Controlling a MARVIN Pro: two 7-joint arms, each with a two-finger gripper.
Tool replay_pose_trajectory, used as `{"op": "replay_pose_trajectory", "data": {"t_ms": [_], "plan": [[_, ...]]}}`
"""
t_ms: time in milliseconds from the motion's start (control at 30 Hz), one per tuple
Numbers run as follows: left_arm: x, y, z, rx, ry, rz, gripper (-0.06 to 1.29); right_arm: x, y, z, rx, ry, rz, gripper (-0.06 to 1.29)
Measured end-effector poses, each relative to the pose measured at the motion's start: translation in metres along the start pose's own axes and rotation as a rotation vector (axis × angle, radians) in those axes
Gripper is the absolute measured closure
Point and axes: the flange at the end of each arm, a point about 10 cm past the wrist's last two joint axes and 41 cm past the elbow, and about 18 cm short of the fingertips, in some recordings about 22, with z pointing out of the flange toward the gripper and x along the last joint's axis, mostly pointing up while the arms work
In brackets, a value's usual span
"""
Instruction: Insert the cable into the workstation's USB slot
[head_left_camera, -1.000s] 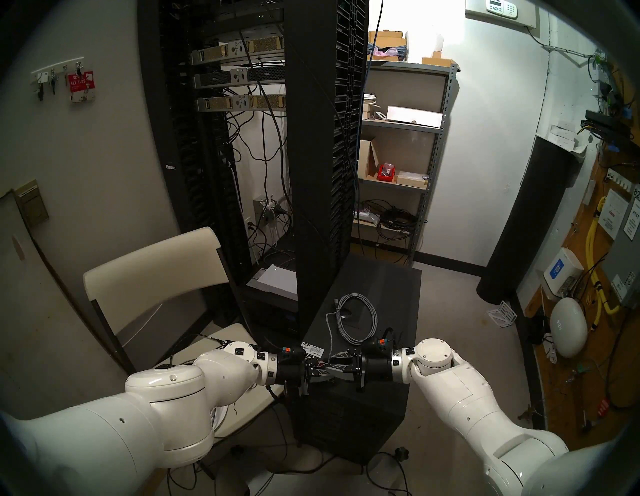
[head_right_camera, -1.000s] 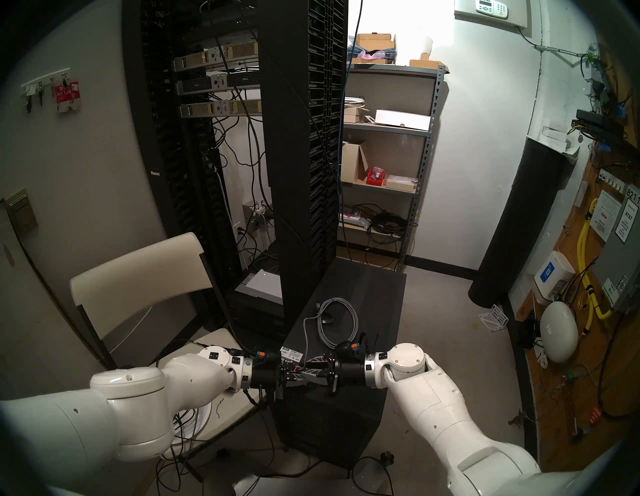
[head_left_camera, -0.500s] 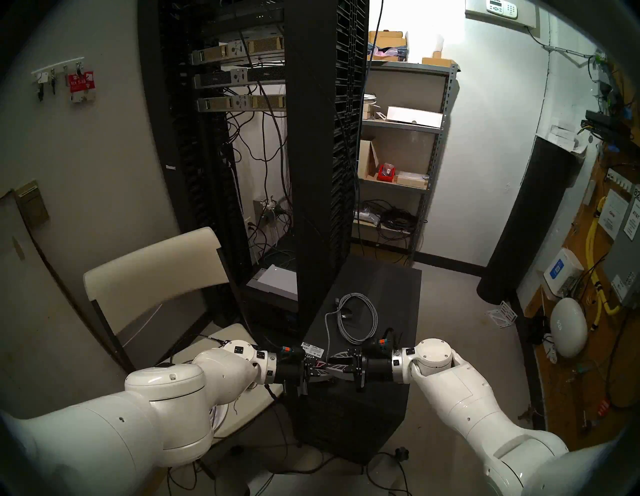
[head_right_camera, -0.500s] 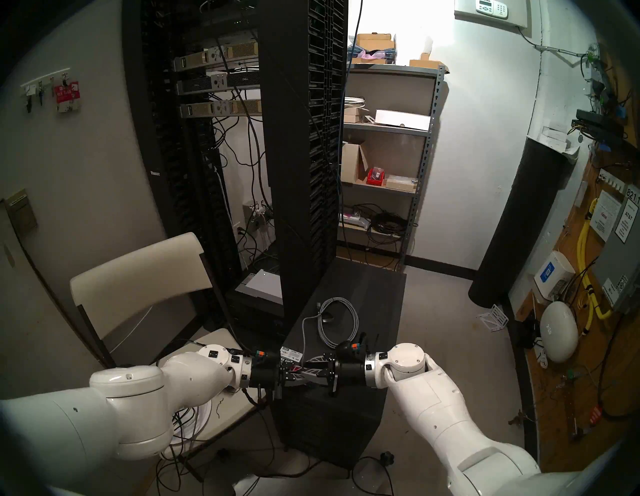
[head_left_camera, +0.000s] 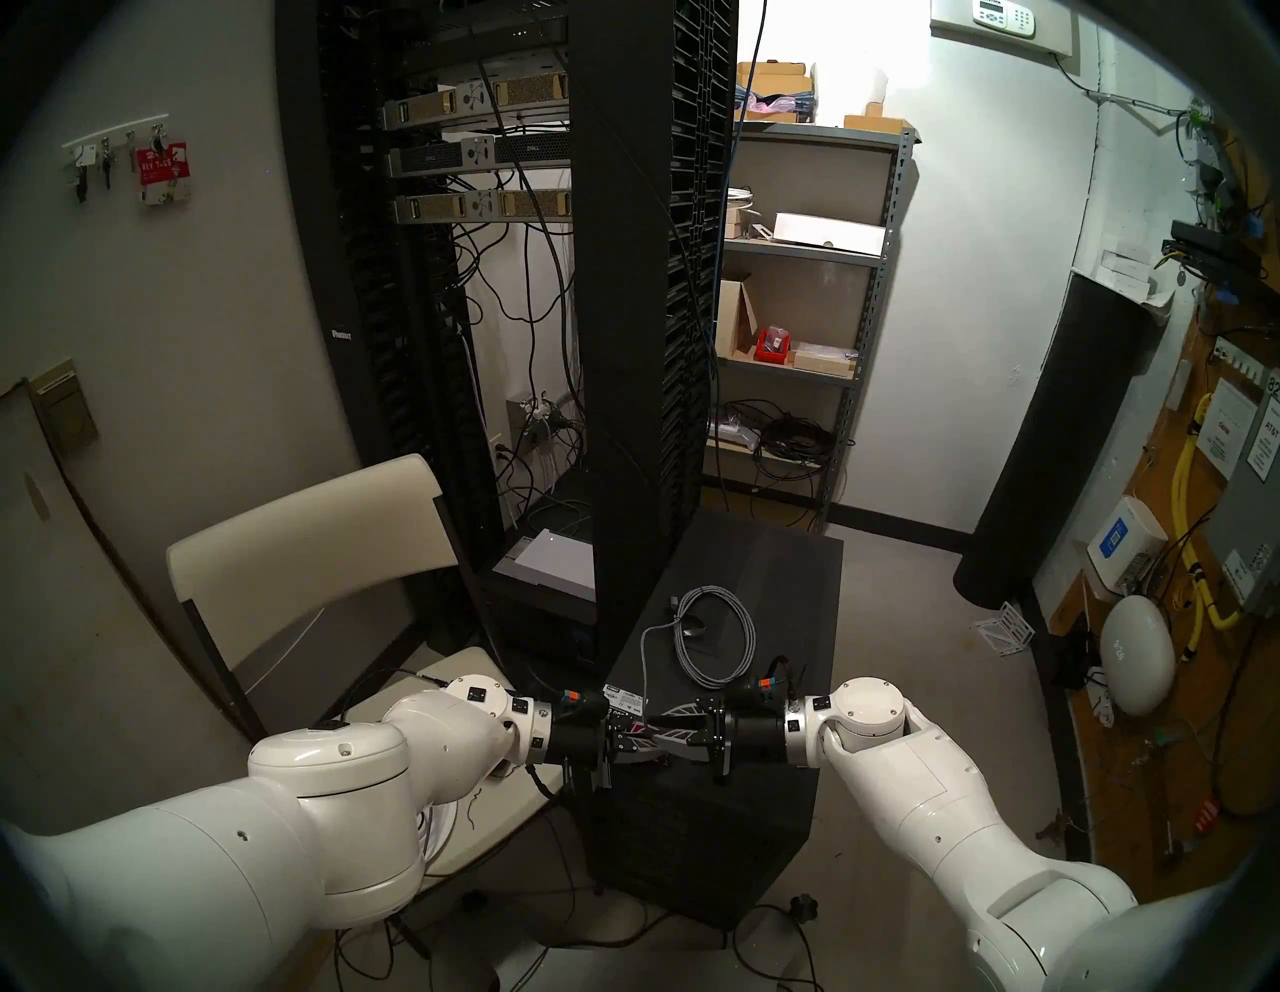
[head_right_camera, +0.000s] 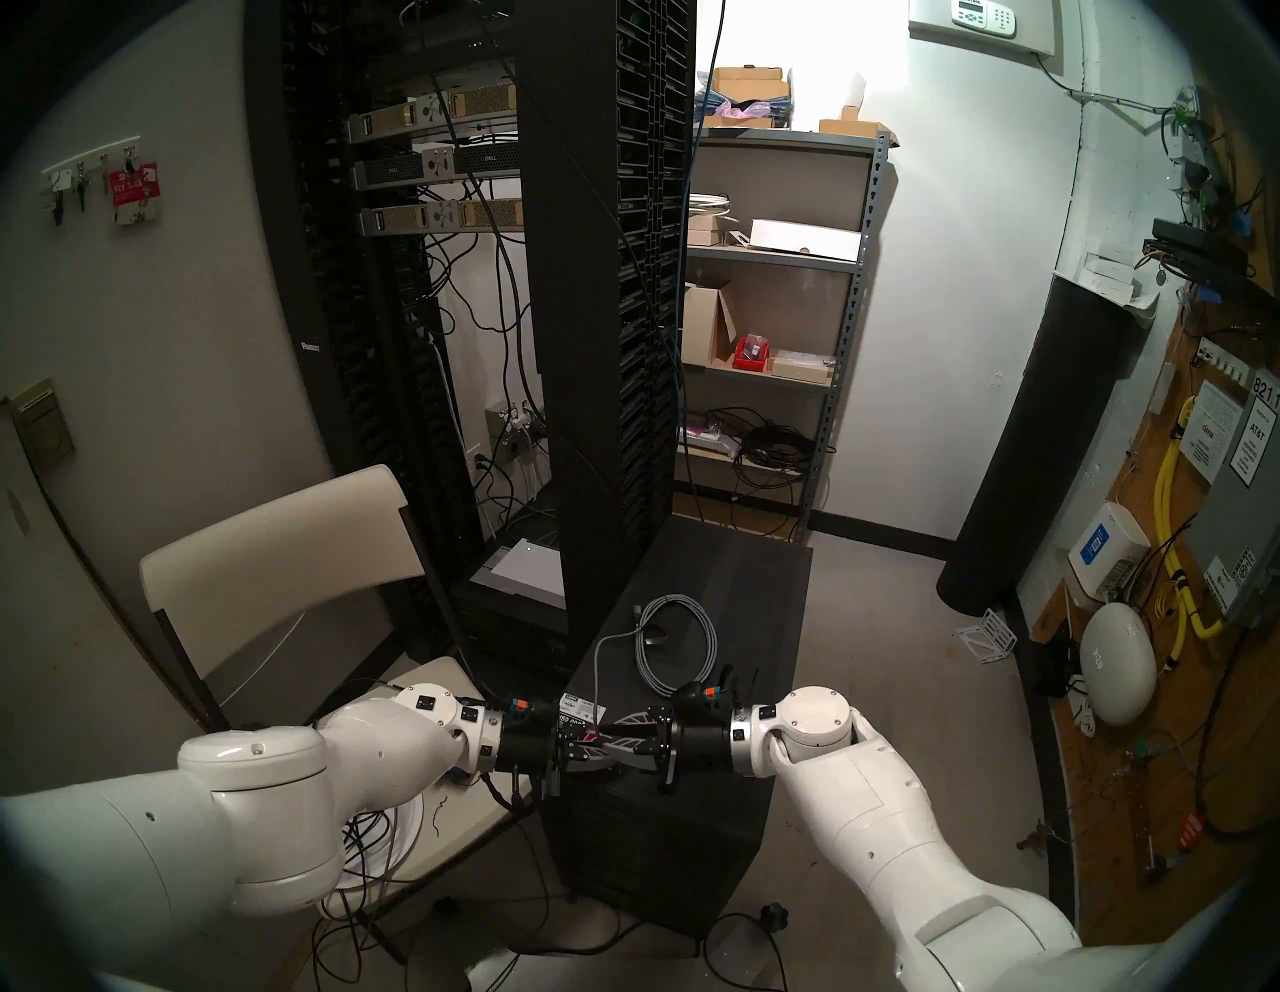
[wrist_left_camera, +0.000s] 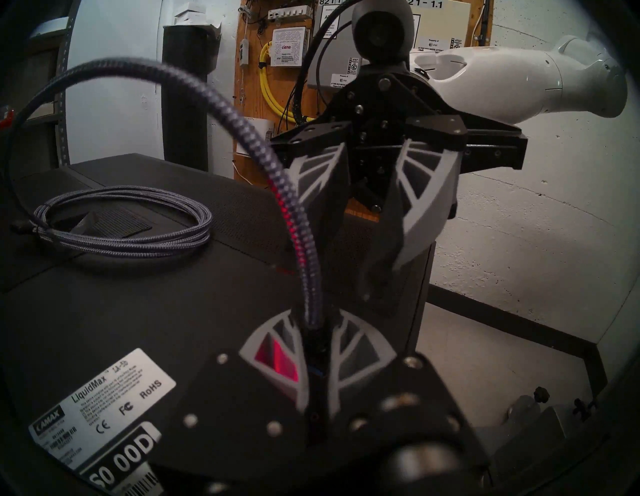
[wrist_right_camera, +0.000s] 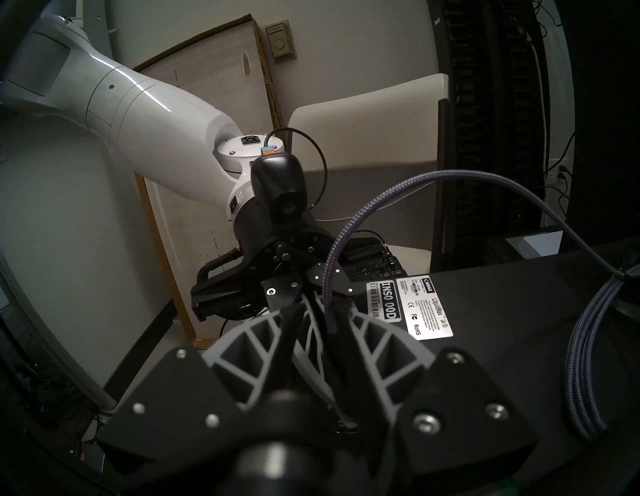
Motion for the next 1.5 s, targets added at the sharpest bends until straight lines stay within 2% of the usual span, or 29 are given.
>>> {"op": "replay_pose_trajectory", "data": {"t_ms": [700, 833, 900, 1000, 1333, 1500], "plan": [[0.003, -0.001, 0.001, -0.012, -0.001, 0.028, 1.17, -0.007, 0.000, 0.001, -0.002, -0.007, 0.021, 0.79], [0.003, -0.001, 0.001, -0.009, 0.000, 0.033, 1.17, -0.010, 0.000, 0.002, -0.005, -0.009, 0.027, 0.75], [0.003, -0.001, 0.001, -0.008, 0.001, 0.035, 1.17, -0.011, 0.000, 0.002, -0.007, -0.009, 0.028, 0.65], [0.003, -0.001, 0.001, -0.008, -0.001, 0.040, 1.17, -0.013, 0.001, 0.003, -0.011, -0.010, 0.030, 0.61], [0.003, -0.001, 0.001, -0.014, -0.011, 0.066, 1.17, -0.012, 0.005, 0.007, -0.022, -0.005, 0.022, 0.65], [0.004, -0.001, 0.002, -0.018, -0.015, 0.081, 1.17, -0.010, 0.007, 0.008, -0.024, 0.001, 0.013, 0.77]]}}
